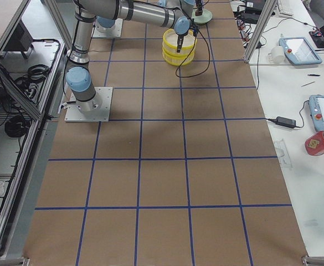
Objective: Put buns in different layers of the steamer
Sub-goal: 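Grasp the dark red-brown bun on the plate with the left gripper, then lift the dark bun with the left gripper while the right releases the tier and rises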
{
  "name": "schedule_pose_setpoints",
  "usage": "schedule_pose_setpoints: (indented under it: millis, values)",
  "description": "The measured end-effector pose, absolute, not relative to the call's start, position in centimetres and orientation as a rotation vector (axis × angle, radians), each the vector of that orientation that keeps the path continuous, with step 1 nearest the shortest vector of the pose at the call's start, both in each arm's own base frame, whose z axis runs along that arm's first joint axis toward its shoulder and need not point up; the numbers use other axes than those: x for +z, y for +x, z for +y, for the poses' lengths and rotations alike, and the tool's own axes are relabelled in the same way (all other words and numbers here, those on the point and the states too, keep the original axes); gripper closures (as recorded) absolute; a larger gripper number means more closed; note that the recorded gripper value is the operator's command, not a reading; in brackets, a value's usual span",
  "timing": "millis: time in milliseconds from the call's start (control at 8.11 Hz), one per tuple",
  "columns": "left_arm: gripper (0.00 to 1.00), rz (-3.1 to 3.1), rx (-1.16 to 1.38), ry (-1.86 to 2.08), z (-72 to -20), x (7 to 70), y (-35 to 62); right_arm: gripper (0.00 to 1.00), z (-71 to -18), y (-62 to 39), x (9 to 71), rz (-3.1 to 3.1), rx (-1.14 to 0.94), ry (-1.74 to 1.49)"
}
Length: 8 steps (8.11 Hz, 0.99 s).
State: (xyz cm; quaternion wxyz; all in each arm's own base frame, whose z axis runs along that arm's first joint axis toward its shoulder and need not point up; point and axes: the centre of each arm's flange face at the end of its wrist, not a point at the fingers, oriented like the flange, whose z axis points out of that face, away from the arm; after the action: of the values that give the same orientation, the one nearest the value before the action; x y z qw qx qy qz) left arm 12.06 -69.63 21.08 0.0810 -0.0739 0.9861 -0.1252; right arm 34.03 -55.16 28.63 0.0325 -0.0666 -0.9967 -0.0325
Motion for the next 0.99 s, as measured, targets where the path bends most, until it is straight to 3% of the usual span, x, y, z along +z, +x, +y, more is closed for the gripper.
schedule_pose_setpoints:
  millis: [123,247,370,616,863,986]
  values:
    - [0.18,2.947,-0.375,-0.216,-69.8,20.6,12.1,0.01,-55.2,34.0,28.6,-3.067,-0.098,-0.209]
    - [0.18,2.947,-0.371,-0.212,-69.9,20.2,12.2,0.00,-55.1,34.0,28.6,-3.066,-0.099,-0.211]
    - [0.28,2.947,-0.367,-0.211,-70.0,20.0,12.2,0.00,-55.1,34.0,28.6,-3.065,-0.099,-0.213]
    - [0.59,2.950,-0.357,-0.210,-70.0,19.4,12.3,0.00,-55.2,33.7,28.9,-3.067,-0.090,-0.217]
    - [1.00,2.949,-0.353,-0.209,-70.0,19.3,12.4,0.00,-55.2,32.2,32.7,-3.094,-0.004,-0.245]
    - [1.00,2.949,-0.351,-0.204,-70.0,19.3,12.4,0.00,-55.4,30.2,35.8,-3.114,0.057,-0.278]
